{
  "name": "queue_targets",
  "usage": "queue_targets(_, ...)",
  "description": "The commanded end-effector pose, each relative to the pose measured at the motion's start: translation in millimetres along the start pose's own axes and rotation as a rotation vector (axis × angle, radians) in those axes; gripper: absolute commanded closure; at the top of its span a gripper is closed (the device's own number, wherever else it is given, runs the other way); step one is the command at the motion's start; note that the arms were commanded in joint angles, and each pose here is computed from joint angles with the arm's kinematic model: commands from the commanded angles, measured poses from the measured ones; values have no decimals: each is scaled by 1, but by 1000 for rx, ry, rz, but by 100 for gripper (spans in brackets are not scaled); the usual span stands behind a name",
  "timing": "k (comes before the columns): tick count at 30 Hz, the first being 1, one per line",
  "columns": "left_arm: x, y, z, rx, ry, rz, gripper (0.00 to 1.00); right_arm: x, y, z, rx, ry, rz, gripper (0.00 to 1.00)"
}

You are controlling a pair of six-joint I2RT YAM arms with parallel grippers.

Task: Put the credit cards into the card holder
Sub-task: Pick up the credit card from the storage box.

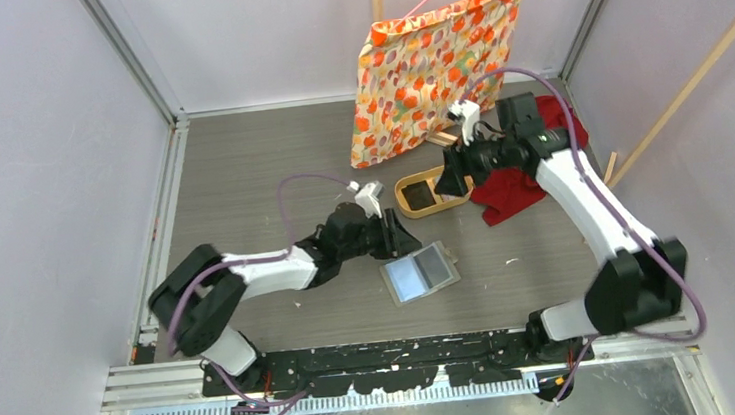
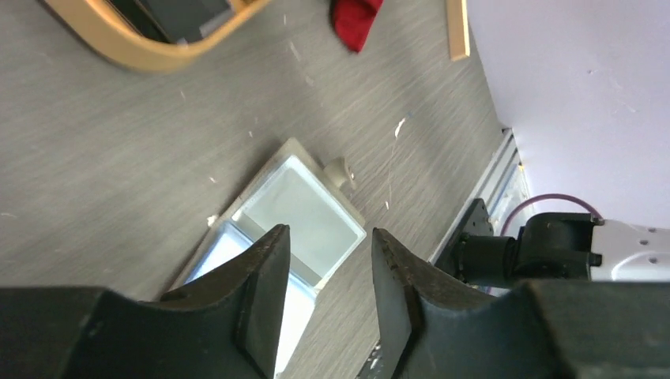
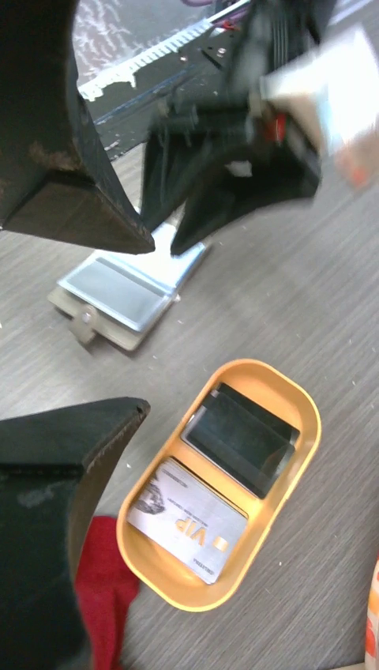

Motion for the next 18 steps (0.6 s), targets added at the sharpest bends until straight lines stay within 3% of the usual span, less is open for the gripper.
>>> queue_targets(1, -51, 42, -1, -89, -242, -102, 51, -10, -29, -28, 77, -121, 22, 33)
queue_targets(3, -73, 66, 3, -157, -304, -158, 39, -8, -42, -36, 144, -116, 49, 32)
queue_targets(6, -108, 104, 6, -236, -327, -250, 3, -5, -63, -41, 213, -131, 104, 31)
queue_targets(9, -138, 136, 9, -286, -365, -292, 0, 2, -84, -50, 295, -143, 139, 30)
queue_targets(12, -149, 153, 8, -291, -467, -209, 0, 6, -102, -62, 377, -190, 156, 27)
queue_targets(18, -157, 148, 34, -390, -616, -138, 0, 2, -126, -77, 447, -303, 154, 14)
Point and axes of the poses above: each gripper's point midway between its finger pads, its own y axis back along the fingers, its own z axis along the line the jaws close on, x = y × z, the point moved 1 cm from there along y, back along the fingers, and after that the axes turned 9 degrees about -y, right-handed, at the moved point
